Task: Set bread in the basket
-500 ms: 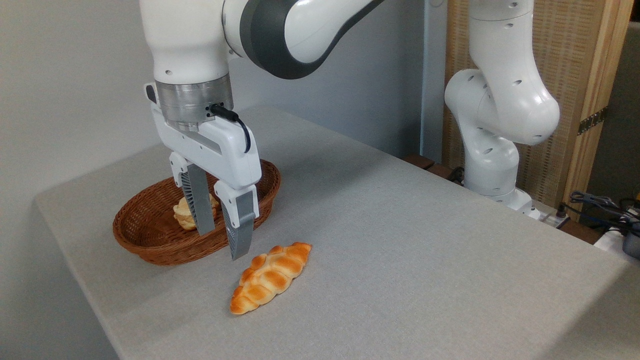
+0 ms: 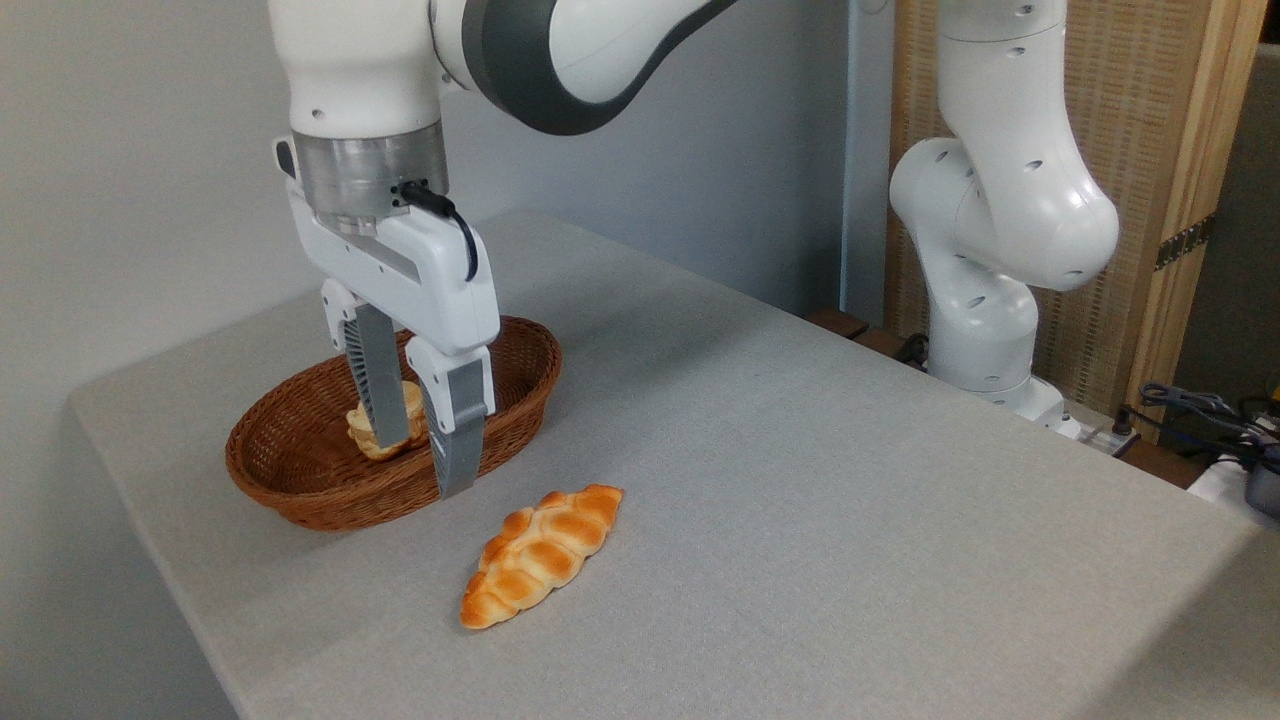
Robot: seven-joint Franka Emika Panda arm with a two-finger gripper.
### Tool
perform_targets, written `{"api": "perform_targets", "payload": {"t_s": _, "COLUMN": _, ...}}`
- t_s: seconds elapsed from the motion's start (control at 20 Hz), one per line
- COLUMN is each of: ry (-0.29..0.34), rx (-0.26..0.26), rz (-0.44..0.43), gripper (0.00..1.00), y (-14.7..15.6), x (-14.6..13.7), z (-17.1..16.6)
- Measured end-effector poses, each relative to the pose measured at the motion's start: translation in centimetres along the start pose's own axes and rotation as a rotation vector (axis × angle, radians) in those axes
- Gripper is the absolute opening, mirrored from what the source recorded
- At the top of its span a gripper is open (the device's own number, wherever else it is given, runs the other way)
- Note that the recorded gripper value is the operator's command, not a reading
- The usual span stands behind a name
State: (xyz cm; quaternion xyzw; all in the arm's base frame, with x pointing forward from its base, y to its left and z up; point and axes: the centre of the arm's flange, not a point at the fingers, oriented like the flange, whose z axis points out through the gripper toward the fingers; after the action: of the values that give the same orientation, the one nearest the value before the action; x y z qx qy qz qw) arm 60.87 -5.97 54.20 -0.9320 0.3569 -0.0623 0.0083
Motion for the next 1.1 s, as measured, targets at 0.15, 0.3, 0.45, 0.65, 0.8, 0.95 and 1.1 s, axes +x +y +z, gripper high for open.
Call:
{"api": "perform_targets", "payload": {"t_s": 0.15, "ry": -0.015, "rx": -0.009, "rz": 0.001, "gripper": 1.0, "y": -0.1, "x": 0.2, "z": 1.0}}
{"api": "perform_targets", "payload": {"t_s": 0.3, "ry": -0.015, "rx": -0.008, "rz": -0.004, "gripper": 1.0, "y": -0.3, "x": 0.0, "z": 0.9}}
{"api": "perform_targets", "payload": {"t_s": 0.45, "ry": -0.037, "rx": -0.024, "rz": -0.013, "gripper": 1.0, "y": -0.5, "x": -0.6, "z": 0.8}}
{"api": "perform_targets", "payload": {"t_s": 0.65, "ry": -0.078, "rx": -0.056, "rz": -0.014, "gripper": 1.0, "y": -0.1, "x": -1.2, "z": 0.9}}
{"api": "perform_targets", "payload": {"t_s": 0.8, "ry": -0.099, "rx": -0.072, "rz": -0.015, "gripper": 1.0, "y": 0.2, "x": -1.6, "z": 1.9}}
{"api": "perform_targets", "payload": {"t_s": 0.95, "ry": -0.117, "rx": -0.086, "rz": -0.017, "gripper": 1.0, "y": 0.7, "x": -2.5, "z": 4.7}}
{"api": "perform_targets", "payload": {"t_s": 1.1, "ry": -0.119, "rx": -0.09, "rz": -0.02, "gripper": 1.0, "y": 1.5, "x": -3.9, "z": 7.4}}
